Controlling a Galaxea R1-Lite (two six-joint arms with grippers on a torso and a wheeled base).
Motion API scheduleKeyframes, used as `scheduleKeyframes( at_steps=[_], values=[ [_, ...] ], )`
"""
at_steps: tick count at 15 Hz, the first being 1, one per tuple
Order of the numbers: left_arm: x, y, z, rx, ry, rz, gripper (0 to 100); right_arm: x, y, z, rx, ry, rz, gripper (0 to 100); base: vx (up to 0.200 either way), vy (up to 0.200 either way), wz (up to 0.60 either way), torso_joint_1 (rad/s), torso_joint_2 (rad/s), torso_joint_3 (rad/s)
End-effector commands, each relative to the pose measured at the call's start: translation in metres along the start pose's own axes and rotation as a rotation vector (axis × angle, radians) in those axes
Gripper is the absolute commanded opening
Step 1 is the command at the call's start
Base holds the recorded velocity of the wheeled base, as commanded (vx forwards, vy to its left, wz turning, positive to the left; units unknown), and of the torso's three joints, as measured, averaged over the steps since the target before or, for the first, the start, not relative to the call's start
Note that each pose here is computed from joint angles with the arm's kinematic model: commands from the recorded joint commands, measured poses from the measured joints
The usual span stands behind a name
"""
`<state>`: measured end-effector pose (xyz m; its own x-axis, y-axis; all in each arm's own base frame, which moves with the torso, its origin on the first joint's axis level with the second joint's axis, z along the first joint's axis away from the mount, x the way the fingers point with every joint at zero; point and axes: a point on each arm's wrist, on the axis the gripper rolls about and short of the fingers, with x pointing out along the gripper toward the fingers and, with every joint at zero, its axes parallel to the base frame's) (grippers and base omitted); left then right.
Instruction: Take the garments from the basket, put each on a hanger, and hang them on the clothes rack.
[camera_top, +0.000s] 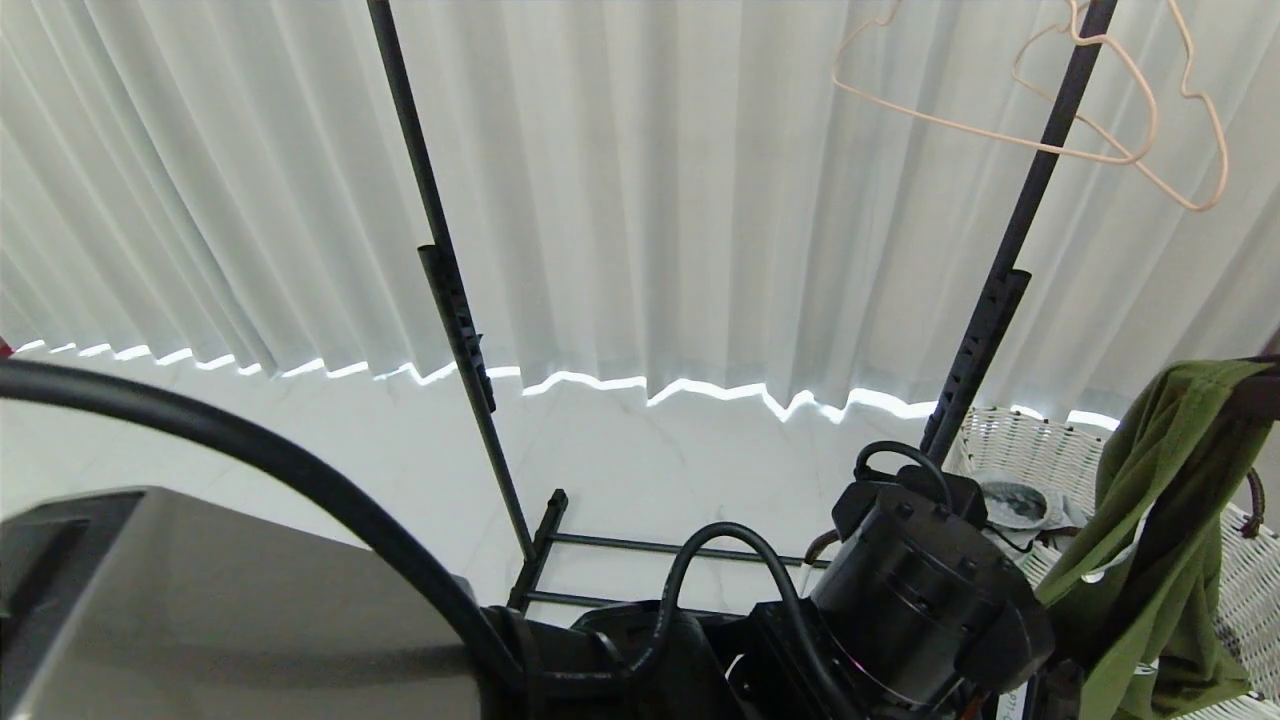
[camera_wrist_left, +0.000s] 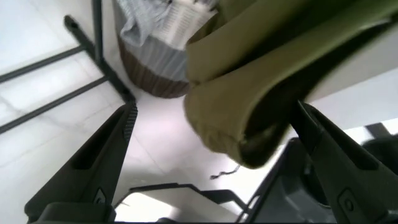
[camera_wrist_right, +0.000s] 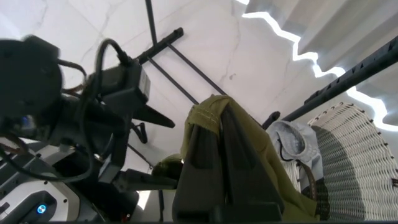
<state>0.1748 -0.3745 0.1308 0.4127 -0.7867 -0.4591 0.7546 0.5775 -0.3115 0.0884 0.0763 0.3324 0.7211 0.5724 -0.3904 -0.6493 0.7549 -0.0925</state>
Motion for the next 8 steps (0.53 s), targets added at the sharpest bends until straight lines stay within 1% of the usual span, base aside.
scheduleKeyframes(
  at_steps=[1,3,6,7,8],
  values=[
    [0.009,0.010,-0.010,-0.004,0.035,0.028,100,-0.001,0.000,0.000,-0.003,-0.005,0.004,0,0.000,0.000,0.00,0.000,0.00,0.000],
    [0.012,0.016,-0.015,-0.010,0.052,0.047,100,-0.001,0.000,0.000,-0.003,-0.006,0.004,0,0.000,0.000,0.00,0.000,0.00,0.000],
    [0.012,0.026,-0.011,-0.027,0.044,0.065,100,-0.002,0.000,0.000,-0.008,-0.009,0.005,0,0.000,0.000,0.00,0.000,0.00,0.000],
    [0.012,0.031,-0.010,-0.033,0.042,0.078,0,-0.002,0.001,0.000,-0.011,-0.010,0.009,0,0.000,0.000,0.00,0.000,0.00,0.000],
    [0.011,0.032,-0.009,-0.034,0.041,0.080,0,-0.001,0.001,0.001,-0.012,-0.010,0.012,0,0.000,0.000,0.00,0.000,0.00,0.000]
  ],
)
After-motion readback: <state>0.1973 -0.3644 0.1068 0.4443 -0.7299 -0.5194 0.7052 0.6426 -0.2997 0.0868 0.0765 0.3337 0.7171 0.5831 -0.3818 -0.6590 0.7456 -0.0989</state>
